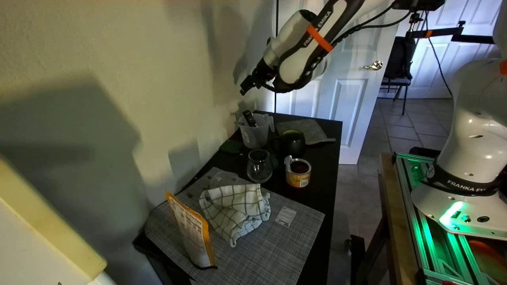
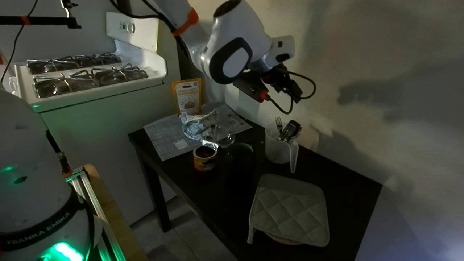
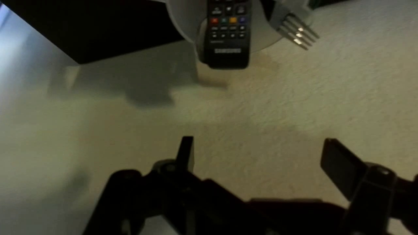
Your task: Put the remote control in the clear jug.
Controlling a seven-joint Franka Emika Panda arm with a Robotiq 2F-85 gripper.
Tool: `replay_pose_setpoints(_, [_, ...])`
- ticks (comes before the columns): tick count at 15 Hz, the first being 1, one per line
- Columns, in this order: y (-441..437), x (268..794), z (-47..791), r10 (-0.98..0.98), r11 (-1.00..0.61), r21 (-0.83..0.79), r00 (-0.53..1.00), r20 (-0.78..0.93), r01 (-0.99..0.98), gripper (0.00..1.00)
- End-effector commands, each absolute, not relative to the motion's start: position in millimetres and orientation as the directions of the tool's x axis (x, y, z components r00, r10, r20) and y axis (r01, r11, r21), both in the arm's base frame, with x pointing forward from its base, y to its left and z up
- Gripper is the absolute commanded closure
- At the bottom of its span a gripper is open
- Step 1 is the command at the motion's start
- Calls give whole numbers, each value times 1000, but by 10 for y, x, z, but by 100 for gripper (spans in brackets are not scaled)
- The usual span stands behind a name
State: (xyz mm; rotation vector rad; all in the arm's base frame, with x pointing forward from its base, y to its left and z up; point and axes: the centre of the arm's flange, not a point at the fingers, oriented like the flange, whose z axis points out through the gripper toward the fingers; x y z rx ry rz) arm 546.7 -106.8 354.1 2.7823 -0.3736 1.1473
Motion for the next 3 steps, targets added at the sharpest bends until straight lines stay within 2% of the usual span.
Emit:
replay_pose_setpoints(1, [-936,5337,3616,-141,-976,12,677,722,-216,0])
replay_pose_setpoints(3, [-775,5109,3710,-102,-987,8,669,736,-159,0])
